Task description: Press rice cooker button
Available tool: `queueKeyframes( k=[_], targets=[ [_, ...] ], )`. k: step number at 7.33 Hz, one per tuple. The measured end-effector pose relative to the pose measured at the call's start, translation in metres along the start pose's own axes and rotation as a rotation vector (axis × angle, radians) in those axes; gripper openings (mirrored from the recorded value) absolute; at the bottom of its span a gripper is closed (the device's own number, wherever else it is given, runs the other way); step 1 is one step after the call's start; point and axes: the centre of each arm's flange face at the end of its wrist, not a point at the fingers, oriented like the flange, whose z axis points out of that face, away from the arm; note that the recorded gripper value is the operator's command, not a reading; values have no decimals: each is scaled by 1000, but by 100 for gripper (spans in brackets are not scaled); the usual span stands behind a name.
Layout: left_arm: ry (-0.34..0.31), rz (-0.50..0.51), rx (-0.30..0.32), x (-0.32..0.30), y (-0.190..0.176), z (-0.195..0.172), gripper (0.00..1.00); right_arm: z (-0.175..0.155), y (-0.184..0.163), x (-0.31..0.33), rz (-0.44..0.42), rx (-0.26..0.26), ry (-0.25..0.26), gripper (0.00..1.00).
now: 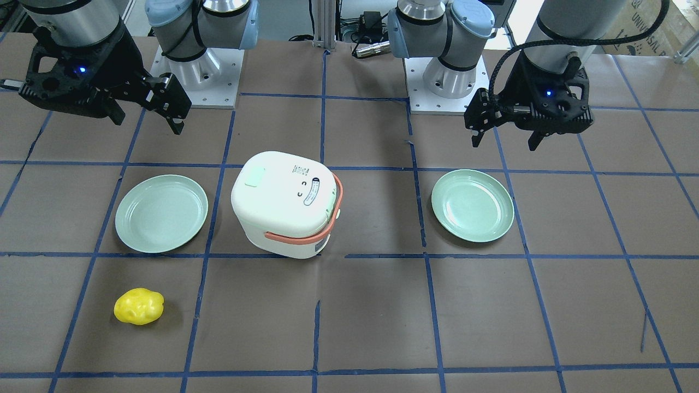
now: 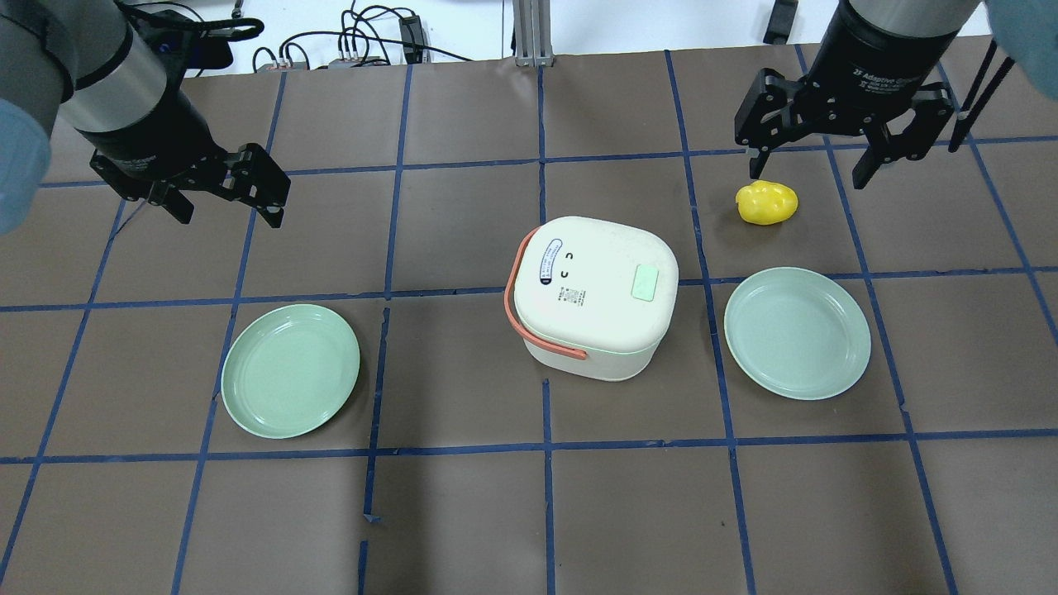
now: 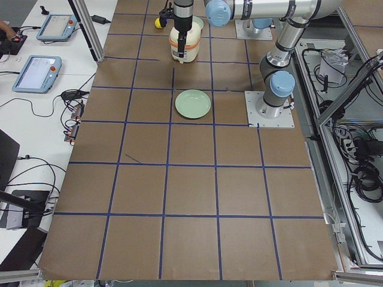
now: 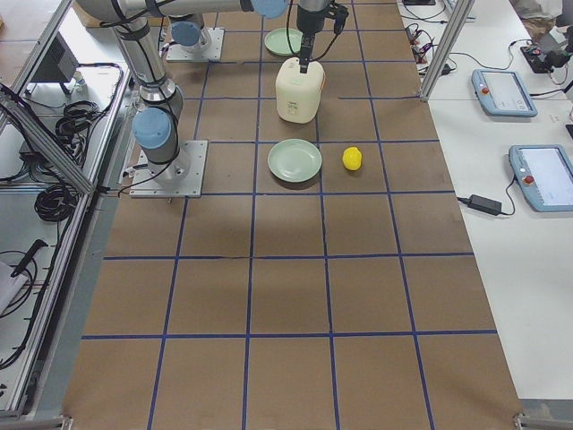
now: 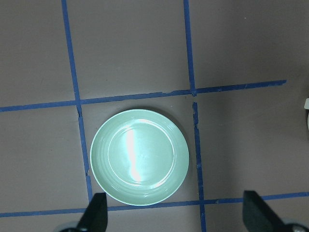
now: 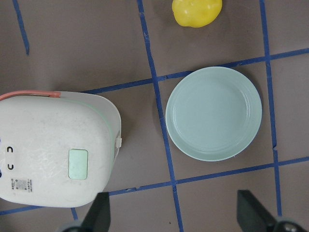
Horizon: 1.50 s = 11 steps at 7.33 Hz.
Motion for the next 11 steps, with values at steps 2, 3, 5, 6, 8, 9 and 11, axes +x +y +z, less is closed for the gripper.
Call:
queueKeyframes(
  k=[2, 3, 5, 6, 8, 9, 11],
  targets=[
    [0, 0, 0, 0, 0, 0, 100, 4, 2, -2, 9, -9, -21, 21],
    [0, 0, 0, 0, 0, 0, 100, 3, 3, -4, 28, -12, -37, 14],
    [0, 0, 0, 0, 0, 0, 100, 4, 3, -7, 53, -18, -57, 13],
    [0, 0, 0, 0, 0, 0, 100, 5, 5, -12, 50, -20, -65, 13],
    [0, 0, 0, 0, 0, 0, 100, 16, 8, -39, 6, -40, -69, 11],
    [0, 0, 0, 0, 0, 0, 100, 26, 8, -56, -13, -50, -65, 10],
    [0, 0, 0, 0, 0, 0, 100, 51, 13, -79, -12, -73, -58, 10]
  ],
)
